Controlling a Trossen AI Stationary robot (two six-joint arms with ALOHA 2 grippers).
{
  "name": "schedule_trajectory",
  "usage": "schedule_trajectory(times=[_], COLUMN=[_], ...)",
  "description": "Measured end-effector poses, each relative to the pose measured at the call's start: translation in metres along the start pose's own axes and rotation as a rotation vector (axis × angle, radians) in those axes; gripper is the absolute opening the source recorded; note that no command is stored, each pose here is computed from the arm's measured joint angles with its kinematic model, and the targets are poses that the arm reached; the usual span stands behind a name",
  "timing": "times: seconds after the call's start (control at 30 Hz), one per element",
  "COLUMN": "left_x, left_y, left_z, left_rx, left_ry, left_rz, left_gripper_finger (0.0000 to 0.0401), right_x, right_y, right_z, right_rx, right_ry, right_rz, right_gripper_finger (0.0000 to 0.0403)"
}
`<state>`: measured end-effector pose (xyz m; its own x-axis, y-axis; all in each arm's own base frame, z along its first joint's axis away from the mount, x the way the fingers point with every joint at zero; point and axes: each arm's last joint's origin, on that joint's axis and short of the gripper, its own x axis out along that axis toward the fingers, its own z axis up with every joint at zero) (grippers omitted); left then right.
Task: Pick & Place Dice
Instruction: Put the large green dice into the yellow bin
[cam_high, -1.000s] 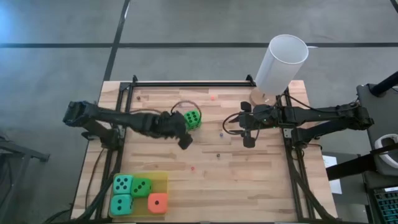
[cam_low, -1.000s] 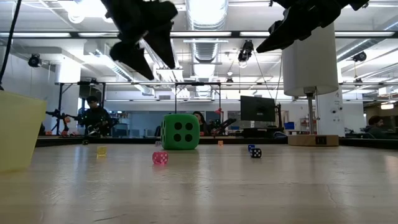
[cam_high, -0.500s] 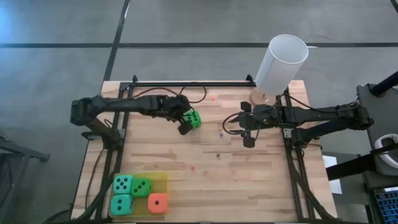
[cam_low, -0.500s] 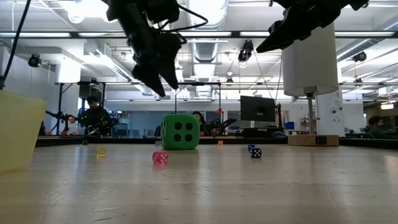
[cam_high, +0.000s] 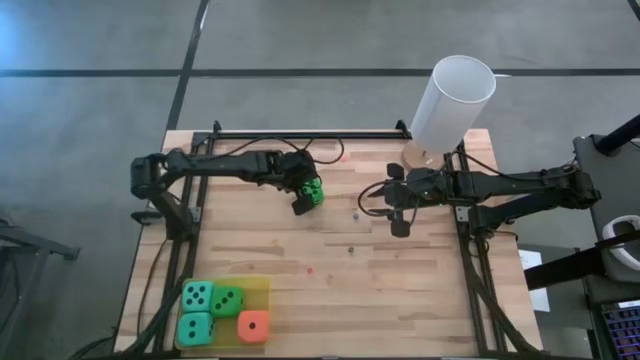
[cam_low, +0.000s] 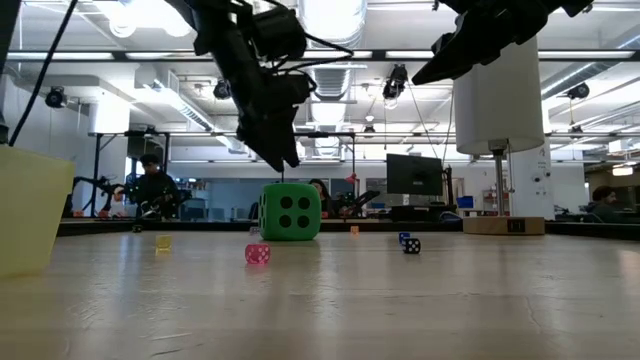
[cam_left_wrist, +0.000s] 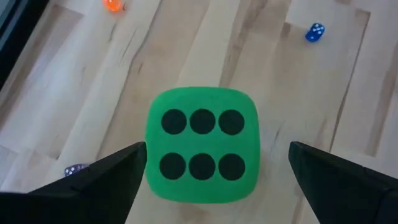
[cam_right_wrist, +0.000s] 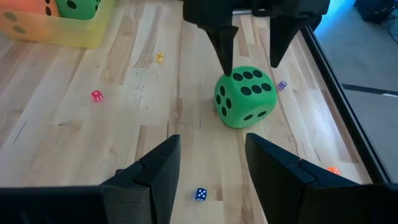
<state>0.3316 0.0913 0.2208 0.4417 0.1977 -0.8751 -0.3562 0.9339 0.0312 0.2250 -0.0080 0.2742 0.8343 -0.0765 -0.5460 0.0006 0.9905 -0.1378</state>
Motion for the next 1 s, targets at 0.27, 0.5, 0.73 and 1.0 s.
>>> schedule_trajectory(times=[0.27,0.5,0.73,1.0], left_x=[0.012,0.013,0.021,0.029], left_y=[0.007,0.008,0.008,0.007], left_z=[-0.001,-0.001,-0.002,-0.001], left_rx=[-0.022,-0.025,-0.024,-0.030], left_ry=[0.011,0.008,0.023,0.025], left_rz=[0.012,0.013,0.014,-0.002], left_gripper_finger=[0.0400,0.0400,0.0400,0.0400], right_x=[0.000,0.000,0.000,0.000], right_y=[0.000,0.000,0.000,0.000], right_z=[0.000,0.000,0.000,0.000], right_rx=[0.000,0.000,0.000,0.000], right_ry=[0.000,0.000,0.001,0.001], right_rz=[0.000,0.000,0.000,0.000], right_gripper_finger=[0.0180,0.0180,0.0180,0.0180])
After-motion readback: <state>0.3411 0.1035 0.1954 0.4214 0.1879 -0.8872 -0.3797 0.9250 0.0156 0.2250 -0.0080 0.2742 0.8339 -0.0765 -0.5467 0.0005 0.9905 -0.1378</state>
